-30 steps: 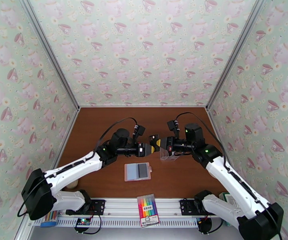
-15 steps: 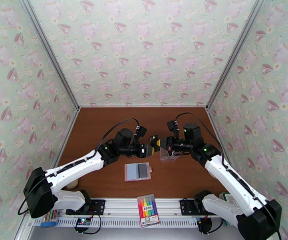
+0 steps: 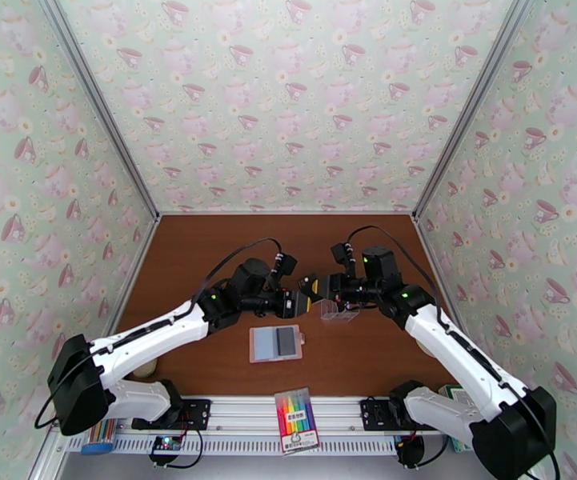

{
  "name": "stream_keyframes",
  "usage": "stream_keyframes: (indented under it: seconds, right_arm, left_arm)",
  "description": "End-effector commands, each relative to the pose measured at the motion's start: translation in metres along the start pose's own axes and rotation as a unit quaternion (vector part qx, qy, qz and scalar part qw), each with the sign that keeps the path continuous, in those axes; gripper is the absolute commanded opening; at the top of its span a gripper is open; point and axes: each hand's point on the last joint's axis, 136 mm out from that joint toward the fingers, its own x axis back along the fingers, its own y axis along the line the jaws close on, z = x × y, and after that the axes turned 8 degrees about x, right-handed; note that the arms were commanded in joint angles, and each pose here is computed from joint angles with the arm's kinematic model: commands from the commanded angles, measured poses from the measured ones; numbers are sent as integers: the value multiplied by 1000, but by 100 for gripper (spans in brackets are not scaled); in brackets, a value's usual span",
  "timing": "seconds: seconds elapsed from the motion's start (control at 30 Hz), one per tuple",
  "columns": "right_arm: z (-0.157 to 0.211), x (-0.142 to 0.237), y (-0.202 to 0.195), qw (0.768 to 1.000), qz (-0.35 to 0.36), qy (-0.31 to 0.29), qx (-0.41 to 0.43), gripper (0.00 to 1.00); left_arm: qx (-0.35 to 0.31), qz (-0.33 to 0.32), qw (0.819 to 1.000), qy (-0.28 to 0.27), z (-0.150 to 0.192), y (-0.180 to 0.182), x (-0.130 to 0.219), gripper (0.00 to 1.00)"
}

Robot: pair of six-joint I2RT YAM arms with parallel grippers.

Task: Put the credit cards into the card holder

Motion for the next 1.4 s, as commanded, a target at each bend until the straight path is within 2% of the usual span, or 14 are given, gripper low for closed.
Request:
stream_keyframes:
  seconds: [0.0, 0.5, 0.6, 0.7, 0.83, 1.03, 1.37]
  right_arm:
    - [3, 0, -2, 1000, 7, 5, 0, 26]
    - [4, 0, -9, 1000, 26, 5, 0, 23]
    - [9, -4, -20, 999, 45, 14, -6, 28]
    - [21, -10, -35, 997, 67, 33, -21, 38]
    - [42, -23, -61, 991, 108, 64, -49, 45]
    - [79, -49, -86, 975, 176, 119, -71, 47]
    - [111, -71, -128, 942, 282, 156, -99, 49]
  left_arm:
    - [-18, 13, 1000, -11, -10, -12, -2, 39]
    - [-18, 0, 1000, -13, -9, -5, -4, 41]
    - [-16, -11, 1000, -14, -7, 2, -3, 42]
    - [-9, -26, 999, -22, -9, 11, 0, 43]
    - [37, -81, 996, -14, 2, 59, -2, 44]
    - [83, -124, 989, 2, 15, 108, -15, 45]
    - [104, -144, 984, 31, 31, 145, -43, 45]
